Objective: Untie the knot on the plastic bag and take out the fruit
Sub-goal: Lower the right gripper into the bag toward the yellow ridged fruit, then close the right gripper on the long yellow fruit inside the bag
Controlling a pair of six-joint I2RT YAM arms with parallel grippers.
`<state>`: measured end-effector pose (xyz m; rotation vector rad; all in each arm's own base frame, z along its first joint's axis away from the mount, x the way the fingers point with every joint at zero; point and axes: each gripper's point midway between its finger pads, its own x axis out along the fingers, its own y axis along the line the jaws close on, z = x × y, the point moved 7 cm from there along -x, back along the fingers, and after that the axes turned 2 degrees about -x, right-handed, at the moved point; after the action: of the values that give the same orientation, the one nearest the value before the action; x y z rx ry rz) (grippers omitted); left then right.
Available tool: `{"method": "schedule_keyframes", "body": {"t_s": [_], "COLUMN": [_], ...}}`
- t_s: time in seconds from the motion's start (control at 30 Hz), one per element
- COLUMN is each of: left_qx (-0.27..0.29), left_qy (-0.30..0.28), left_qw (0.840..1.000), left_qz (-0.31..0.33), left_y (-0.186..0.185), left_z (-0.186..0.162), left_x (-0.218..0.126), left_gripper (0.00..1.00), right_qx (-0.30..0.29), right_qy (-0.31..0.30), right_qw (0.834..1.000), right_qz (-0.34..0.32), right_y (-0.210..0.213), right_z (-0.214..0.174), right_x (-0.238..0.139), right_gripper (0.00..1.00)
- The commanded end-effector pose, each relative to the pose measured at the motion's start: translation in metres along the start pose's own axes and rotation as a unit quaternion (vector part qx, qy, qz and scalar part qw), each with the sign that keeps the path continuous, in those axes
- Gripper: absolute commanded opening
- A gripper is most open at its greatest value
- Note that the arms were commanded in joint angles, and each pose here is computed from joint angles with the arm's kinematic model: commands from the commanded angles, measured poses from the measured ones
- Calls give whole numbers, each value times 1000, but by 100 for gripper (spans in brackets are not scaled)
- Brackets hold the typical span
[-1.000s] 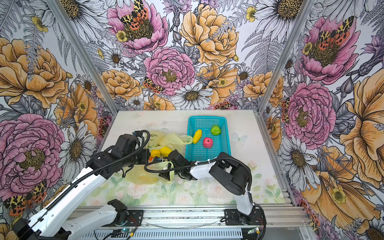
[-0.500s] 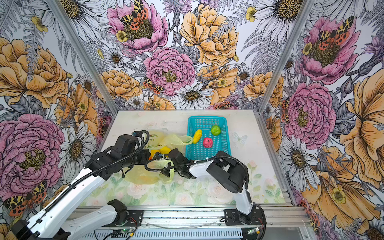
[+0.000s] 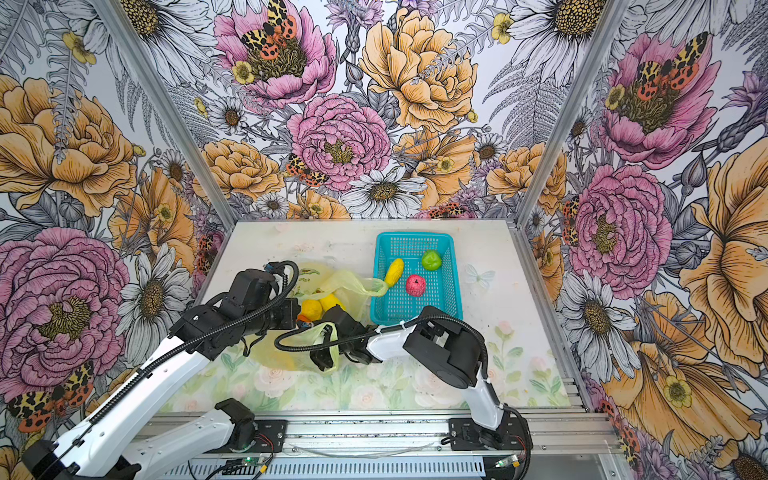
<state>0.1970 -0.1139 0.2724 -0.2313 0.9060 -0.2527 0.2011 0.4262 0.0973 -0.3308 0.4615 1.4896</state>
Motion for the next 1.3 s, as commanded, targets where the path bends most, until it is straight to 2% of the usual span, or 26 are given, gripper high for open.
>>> {"method": "schedule_keyframes", "body": {"t_s": [0.0, 0.33, 0.63, 0.73, 0.8, 0.9, 0.97, 1.03, 1.27], "left_qx": [-3, -2, 2, 2, 3, 3, 5, 5, 11], "left_qy": [-17, -17, -18, -18, -17, -20, -21, -21, -15], "left_qw": [1000, 1000, 1000, 1000, 1000, 1000, 999, 999, 999], "left_qz": [-4, -7, -12, -13, -16, -24, -31, -34, -38], "left_y": [-2, -3, -5, -5, -6, -7, -9, -10, -13], "left_z": [4, 4, 3, 2, 2, 3, 3, 3, 1], "left_x": [-9, -9, -11, -11, -12, -15, -16, -17, -15], "left_gripper": [0, 0, 0, 0, 0, 0, 0, 0, 0], "right_qx": [-1, 8, 32, 37, 39, 48, 69, 83, 107], "right_qy": [-21, -25, -5, -29, -70, -148, -187, -197, -155], "right_qw": [1000, 999, 987, 988, 988, 980, 970, 965, 969], "right_qz": [8, -47, -156, -150, -133, -124, -142, -150, -162], "right_y": [2, 3, -24, -22, -16, -11, -16, -22, -33], "right_z": [15, 19, 1, 4, 9, 17, 22, 22, 15], "right_x": [2, 31, 62, 62, 58, 53, 53, 59, 84], "right_gripper": [83, 86, 82, 81, 83, 89, 92, 93, 89]}}
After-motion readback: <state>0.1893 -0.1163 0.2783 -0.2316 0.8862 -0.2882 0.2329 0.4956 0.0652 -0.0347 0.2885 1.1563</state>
